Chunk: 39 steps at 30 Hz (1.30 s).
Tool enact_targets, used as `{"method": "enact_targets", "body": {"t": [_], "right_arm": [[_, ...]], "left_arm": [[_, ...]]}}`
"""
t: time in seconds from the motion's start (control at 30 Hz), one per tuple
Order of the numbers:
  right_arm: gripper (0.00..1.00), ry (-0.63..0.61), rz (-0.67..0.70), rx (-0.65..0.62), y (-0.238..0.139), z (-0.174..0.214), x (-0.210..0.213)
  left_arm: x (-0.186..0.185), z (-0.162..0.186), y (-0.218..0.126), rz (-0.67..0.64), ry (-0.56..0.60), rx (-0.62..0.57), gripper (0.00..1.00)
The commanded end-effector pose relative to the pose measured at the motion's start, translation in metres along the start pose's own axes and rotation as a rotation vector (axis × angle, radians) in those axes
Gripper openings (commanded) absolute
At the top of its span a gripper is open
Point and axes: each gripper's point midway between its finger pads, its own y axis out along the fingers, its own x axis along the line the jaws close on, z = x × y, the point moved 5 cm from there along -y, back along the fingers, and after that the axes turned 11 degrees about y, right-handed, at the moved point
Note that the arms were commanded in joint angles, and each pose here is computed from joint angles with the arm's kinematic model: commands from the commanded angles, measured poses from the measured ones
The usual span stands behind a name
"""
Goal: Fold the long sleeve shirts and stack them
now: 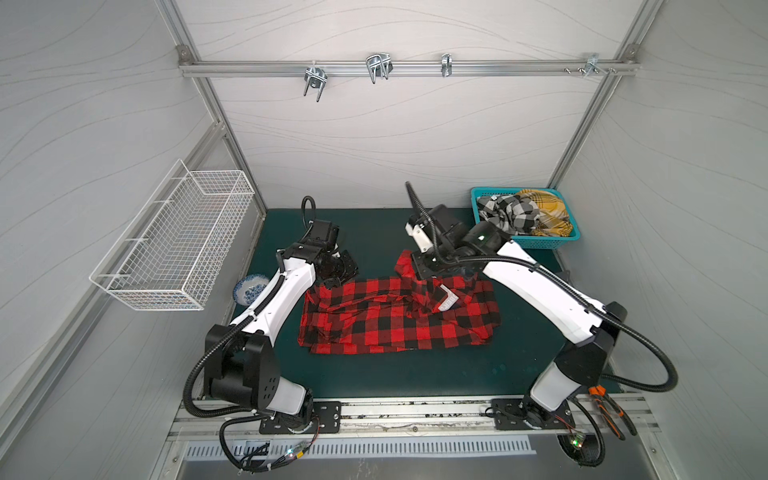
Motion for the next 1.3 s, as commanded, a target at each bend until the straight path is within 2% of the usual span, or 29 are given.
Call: {"method": "enact_targets", "body": {"t": [0.0, 0.13, 0.17, 0.3, 0.4, 0.5, 0.6, 0.67, 0.9, 0.97, 1.2, 1.27], "right_arm": [[0.12, -0.071, 0.009, 0.085, 0.048, 0.022, 0.027], [0.60, -0.138, -0.014, 0.183, 0.096, 0.042, 0.060], [0.65, -0.149, 0.007, 0.204, 0.106, 0.046, 0.061], [0.72, -0.141, 0.080, 0.226, 0.110, 0.049, 0.050], [0.73, -0.095, 0.080, 0.197, 0.086, 0.043, 0.035], [0.73, 0.004, 0.102, 0.190, 0.068, 0.043, 0.006], [0.72, 0.125, 0.137, 0.211, 0.058, 0.053, -0.034], [0.72, 0.220, 0.152, 0.238, 0.056, 0.065, -0.062], [0.66, 0.563, -0.007, 0.296, 0.059, 0.099, -0.123], [0.64, 0.598, -0.018, 0.305, 0.060, 0.104, -0.130], [0.62, 0.607, -0.004, 0.307, 0.059, 0.106, -0.137], [0.61, 0.611, -0.006, 0.310, 0.061, 0.106, -0.138]], "left_arm": [[0.015, 0.003, -0.007, -0.042, -0.069, -0.028, 0.33], [0.043, 0.011, -0.004, -0.069, -0.168, -0.006, 0.39], [0.050, 0.013, -0.002, -0.072, -0.190, 0.002, 0.41], [0.060, 0.024, 0.009, -0.039, -0.222, 0.053, 0.46], [0.056, 0.033, 0.015, -0.011, -0.207, 0.090, 0.49], [0.047, 0.049, 0.024, -0.007, -0.166, 0.154, 0.53], [0.035, 0.069, 0.036, 0.003, -0.117, 0.242, 0.53], [0.036, 0.081, 0.044, 0.030, -0.132, 0.275, 0.50], [0.043, 0.098, 0.073, 0.113, -0.181, 0.341, 0.47], [0.044, 0.098, 0.081, 0.123, -0.202, 0.349, 0.45], [0.050, 0.097, 0.096, 0.089, -0.204, 0.365, 0.43], [0.054, 0.100, 0.099, 0.077, -0.202, 0.376, 0.40]]}}
